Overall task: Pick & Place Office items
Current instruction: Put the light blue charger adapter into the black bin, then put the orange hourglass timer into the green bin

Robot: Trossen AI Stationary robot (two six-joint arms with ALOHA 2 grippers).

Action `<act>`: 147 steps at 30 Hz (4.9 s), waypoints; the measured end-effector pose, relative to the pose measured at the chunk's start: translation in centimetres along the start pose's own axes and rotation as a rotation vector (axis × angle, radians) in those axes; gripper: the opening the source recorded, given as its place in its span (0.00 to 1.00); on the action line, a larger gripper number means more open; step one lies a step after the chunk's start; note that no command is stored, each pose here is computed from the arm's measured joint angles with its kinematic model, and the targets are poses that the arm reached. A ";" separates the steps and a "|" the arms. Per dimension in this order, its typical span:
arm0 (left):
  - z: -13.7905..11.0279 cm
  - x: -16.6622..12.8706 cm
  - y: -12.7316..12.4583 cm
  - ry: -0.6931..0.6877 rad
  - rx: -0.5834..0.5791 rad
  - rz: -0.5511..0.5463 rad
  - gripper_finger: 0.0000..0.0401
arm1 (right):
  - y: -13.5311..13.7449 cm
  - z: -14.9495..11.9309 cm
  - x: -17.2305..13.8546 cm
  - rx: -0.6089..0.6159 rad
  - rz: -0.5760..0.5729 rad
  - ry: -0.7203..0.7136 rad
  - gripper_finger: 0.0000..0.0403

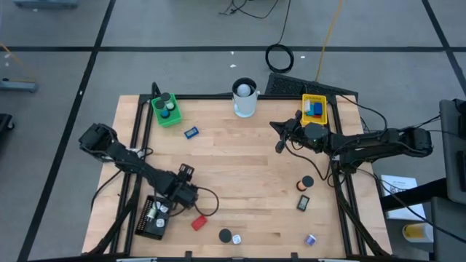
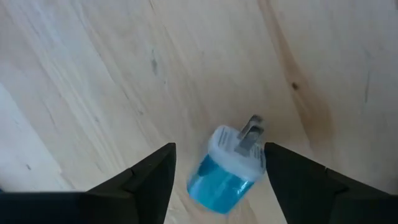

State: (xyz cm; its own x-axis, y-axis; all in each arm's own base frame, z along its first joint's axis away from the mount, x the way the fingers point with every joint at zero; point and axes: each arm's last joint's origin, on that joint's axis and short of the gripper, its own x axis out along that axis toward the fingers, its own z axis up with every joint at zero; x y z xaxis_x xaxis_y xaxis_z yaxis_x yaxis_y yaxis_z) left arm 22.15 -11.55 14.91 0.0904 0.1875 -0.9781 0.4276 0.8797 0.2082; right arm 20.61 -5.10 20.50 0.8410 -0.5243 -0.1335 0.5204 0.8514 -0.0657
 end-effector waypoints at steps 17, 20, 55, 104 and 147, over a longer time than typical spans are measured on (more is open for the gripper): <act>0.2 0.2 -0.1 -0.009 -0.005 -0.028 0.40 | 0.0 0.0 0.0 0.000 0.000 0.000 0.00; 0.2 0.2 -0.1 -0.016 -0.014 -0.026 0.34 | 0.0 0.0 0.0 0.000 0.000 0.000 0.00; -6.4 -10.1 -10.5 -0.176 -0.878 -0.476 0.35 | 0.0 0.0 0.0 0.000 0.000 0.000 0.00; -5.0 -8.4 -11.3 -0.118 -0.610 -0.403 0.49 | 0.0 0.0 0.0 -0.004 0.000 0.000 0.00; -5.5 0.2 9.8 -1.249 -0.444 0.336 0.06 | 4.0 6.9 -4.0 -0.022 -0.053 0.655 0.05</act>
State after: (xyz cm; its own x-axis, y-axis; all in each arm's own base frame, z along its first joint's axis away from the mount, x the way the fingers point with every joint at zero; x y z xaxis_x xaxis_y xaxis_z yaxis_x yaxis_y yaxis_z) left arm 21.38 -0.51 16.79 0.9773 0.1100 -0.1812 -0.0760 0.9798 0.1849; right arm 20.34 0.31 27.54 0.5466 -0.4542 -0.7036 0.5492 0.8287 -0.1083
